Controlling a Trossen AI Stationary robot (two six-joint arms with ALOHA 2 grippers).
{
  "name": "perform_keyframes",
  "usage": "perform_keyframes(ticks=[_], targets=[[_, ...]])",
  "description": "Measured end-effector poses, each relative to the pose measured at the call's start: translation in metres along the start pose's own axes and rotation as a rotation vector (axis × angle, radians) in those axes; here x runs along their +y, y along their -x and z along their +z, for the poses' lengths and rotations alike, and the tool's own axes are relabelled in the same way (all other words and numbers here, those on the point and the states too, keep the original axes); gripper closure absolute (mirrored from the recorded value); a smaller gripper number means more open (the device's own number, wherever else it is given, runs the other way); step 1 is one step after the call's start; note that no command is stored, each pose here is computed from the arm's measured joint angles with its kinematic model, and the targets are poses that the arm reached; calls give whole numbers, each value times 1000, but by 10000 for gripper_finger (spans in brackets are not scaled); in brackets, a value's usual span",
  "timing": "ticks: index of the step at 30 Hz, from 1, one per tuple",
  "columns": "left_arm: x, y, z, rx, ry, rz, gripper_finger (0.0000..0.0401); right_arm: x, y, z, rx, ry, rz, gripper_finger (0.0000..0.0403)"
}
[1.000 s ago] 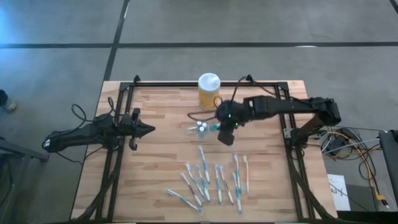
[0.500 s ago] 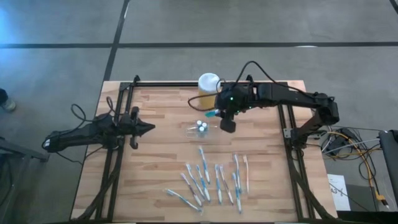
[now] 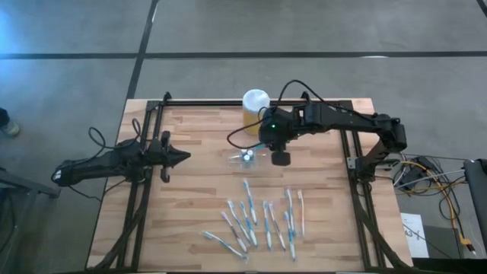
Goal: Pick & Place toothbrushing station
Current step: Put the blue mouthwash into the transparent organizer
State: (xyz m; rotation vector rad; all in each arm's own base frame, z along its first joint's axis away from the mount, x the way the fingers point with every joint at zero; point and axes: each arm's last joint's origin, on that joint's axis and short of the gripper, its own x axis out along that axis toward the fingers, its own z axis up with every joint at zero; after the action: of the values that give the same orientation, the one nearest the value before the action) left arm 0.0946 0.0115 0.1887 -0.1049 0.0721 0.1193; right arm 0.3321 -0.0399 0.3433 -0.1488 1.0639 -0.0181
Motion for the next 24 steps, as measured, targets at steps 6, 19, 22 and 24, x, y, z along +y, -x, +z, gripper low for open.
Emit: perform_keyframes(ticks=[6, 19, 22, 24], targets=[[1, 0, 0, -4, 4, 36, 378, 1, 3, 1, 11, 153, 9, 315], [2, 0, 0, -7, 4, 62, 378, 0, 1, 0, 30, 442, 16, 315], [2, 0, 0, -7, 4, 62, 378, 0, -7, 1, 48, 500, 26, 315], [2, 0, 0, -5, 4, 62, 378, 0, -17, 3, 63, 543, 34, 315]])
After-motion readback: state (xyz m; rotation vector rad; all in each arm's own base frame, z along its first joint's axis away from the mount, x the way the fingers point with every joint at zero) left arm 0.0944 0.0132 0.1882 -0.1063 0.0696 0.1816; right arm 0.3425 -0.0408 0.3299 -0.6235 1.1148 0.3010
